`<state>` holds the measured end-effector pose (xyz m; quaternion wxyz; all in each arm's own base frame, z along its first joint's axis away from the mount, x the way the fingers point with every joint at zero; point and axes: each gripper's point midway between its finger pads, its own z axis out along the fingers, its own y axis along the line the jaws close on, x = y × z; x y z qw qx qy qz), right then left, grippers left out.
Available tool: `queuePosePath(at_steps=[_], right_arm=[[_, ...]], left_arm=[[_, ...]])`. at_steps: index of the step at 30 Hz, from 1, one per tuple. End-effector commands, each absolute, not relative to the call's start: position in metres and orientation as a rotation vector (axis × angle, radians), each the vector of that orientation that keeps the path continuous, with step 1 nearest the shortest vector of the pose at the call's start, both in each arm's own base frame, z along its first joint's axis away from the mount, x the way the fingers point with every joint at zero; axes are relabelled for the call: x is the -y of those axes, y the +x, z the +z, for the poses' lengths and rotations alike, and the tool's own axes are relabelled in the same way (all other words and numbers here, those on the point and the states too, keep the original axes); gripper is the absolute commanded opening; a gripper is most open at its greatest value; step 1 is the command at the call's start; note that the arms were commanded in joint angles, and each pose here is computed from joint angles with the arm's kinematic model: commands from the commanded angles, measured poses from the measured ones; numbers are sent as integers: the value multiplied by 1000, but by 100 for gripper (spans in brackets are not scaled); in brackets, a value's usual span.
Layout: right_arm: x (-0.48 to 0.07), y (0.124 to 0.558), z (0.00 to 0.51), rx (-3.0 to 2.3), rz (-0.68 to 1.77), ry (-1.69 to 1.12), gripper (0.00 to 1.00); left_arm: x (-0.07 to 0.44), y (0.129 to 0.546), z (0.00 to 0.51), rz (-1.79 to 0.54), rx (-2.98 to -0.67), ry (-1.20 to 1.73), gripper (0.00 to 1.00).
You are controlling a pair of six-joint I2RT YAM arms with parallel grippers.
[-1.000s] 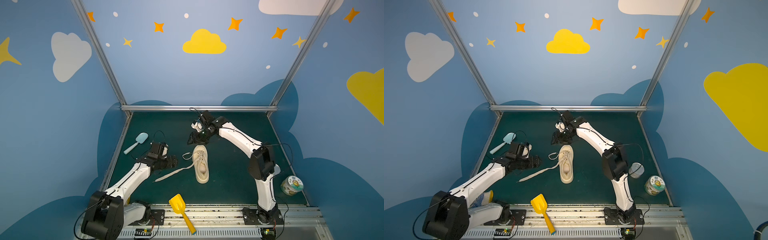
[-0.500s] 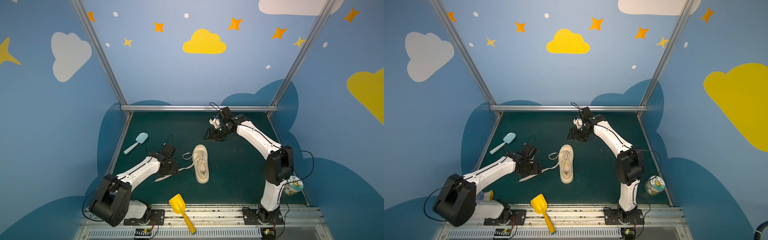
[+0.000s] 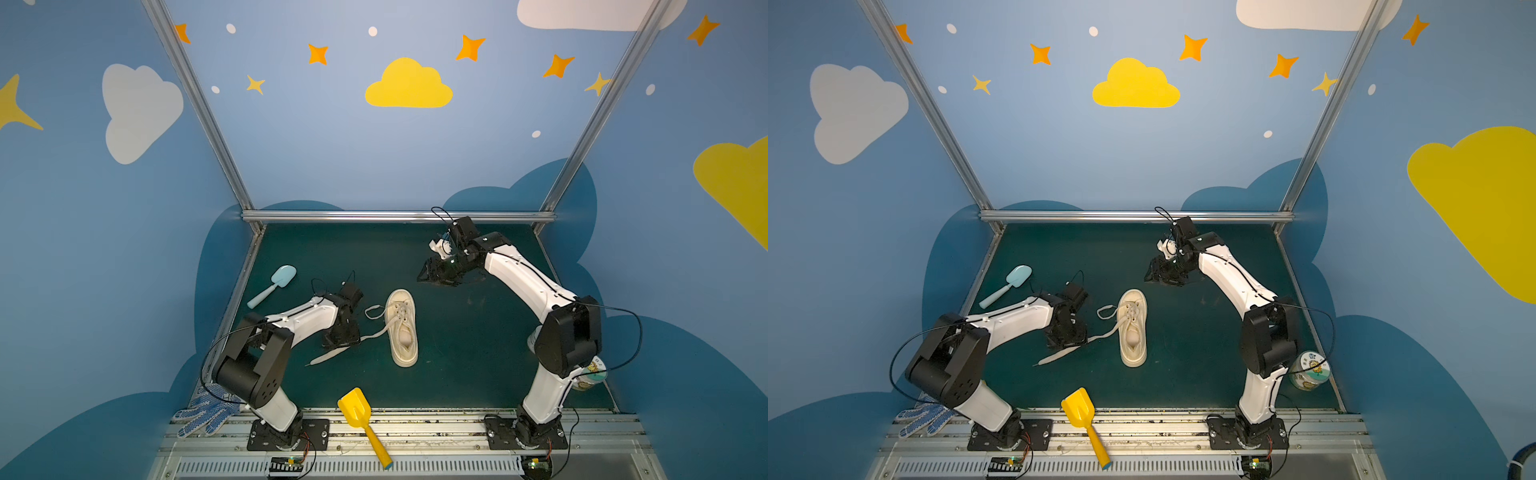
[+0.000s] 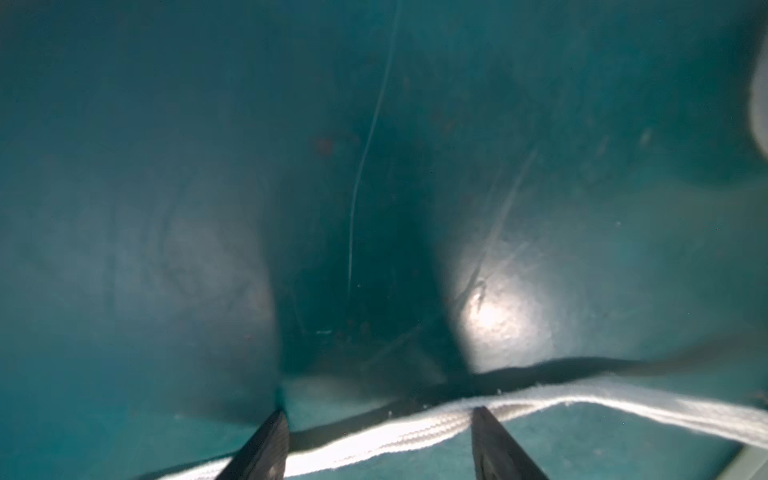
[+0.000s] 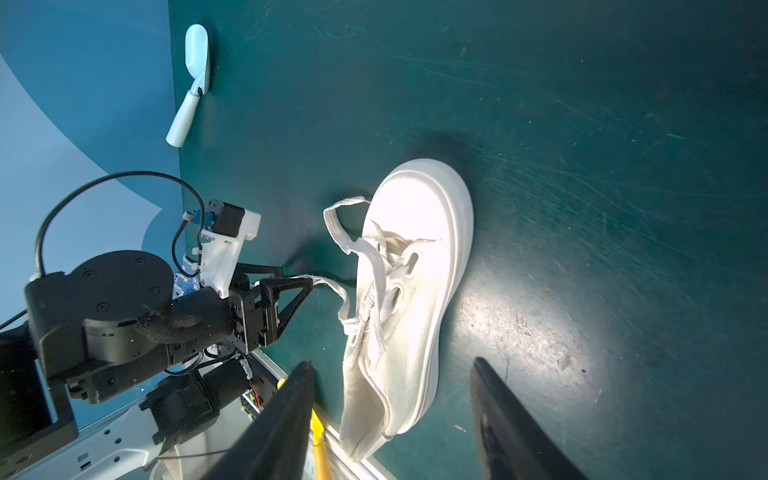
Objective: Tie the shoes
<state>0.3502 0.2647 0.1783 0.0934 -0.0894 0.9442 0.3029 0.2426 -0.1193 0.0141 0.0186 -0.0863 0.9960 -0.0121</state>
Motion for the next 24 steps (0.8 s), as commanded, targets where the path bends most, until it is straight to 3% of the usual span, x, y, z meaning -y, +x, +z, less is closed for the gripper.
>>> queuePosePath(at_steps=[1, 4, 15, 24], right_arm=[[-260, 347, 186, -2779, 919, -279, 60], [-258, 347, 187, -2776, 919, -269, 59], [-243, 346, 192, -2767, 917, -236, 59], [-239, 345, 198, -2751, 968, -181, 58]], left_arm=[[119, 240, 11, -1, -3128, -272, 59], [120, 239, 7, -3, -3140, -267, 43], [144, 246, 5, -109, -3158, -146, 14], [155, 270, 65, -142, -3012, -92, 7]])
